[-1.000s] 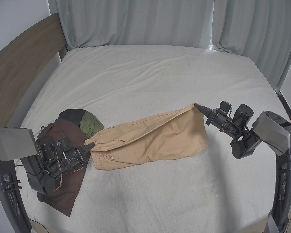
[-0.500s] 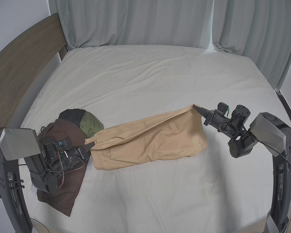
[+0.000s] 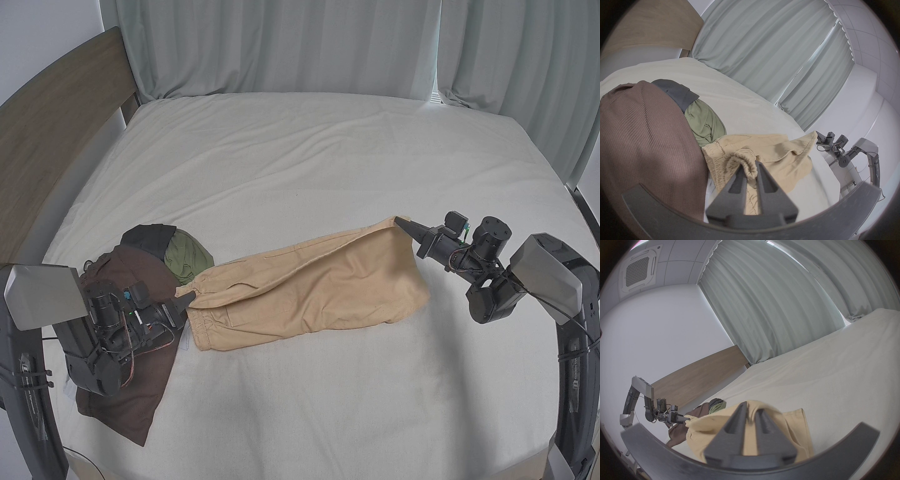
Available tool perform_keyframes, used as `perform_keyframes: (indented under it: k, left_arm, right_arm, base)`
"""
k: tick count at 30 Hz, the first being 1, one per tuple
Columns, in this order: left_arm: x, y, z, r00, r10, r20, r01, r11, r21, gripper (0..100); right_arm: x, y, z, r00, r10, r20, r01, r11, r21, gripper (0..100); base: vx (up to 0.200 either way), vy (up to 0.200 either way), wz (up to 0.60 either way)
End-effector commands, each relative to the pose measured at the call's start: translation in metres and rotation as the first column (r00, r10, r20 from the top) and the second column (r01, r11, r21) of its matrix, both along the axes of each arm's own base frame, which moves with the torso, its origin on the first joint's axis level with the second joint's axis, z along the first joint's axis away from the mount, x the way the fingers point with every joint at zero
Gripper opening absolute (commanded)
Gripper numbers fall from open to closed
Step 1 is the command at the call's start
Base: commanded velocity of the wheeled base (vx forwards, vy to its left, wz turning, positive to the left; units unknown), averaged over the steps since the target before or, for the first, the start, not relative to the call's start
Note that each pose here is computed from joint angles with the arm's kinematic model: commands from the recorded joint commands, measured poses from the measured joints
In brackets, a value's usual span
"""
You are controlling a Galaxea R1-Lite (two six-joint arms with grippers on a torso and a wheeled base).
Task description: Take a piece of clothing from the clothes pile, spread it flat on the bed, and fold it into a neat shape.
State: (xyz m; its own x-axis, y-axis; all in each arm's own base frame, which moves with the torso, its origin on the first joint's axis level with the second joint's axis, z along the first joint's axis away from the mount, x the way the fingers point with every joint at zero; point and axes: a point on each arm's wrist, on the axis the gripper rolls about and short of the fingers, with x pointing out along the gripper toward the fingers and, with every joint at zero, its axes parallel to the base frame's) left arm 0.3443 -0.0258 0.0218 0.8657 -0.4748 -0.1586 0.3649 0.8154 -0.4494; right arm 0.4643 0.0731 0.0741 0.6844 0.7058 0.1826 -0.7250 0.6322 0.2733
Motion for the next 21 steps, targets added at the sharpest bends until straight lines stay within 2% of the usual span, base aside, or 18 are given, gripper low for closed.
perform_keyframes:
  k: [1,7,9,21]
  left_arm:
    - [0.001,0.0,0.0,1.0,-0.001,0.004,0.001,1.0,-0.002,100]
    - [0.014,0.007,0.005,0.998,0.047,0.039,-0.046,0.999,-0.023,100]
    - [0.018,0.009,0.006,0.994,0.098,0.046,-0.097,0.995,-0.038,100]
    - [0.02,0.013,0.011,0.991,0.117,0.057,-0.114,0.992,-0.054,100]
  right_arm:
    - [0.001,0.002,-0.002,1.0,0.006,-0.003,-0.006,1.0,-0.001,100]
    - [0.009,0.004,-0.001,1.0,0.006,0.004,-0.006,1.0,0.0,100]
    - [0.01,0.005,-0.003,1.0,0.007,0.001,-0.007,1.0,0.0,100]
    - [0.0,0.003,-0.006,1.0,-0.011,-0.021,0.011,1.0,-0.005,100]
  base:
    - [0.0,0.0,0.0]
    - [0.0,0.0,0.0]
    - [0.0,0.0,0.0]
    - [0.0,0.0,0.0]
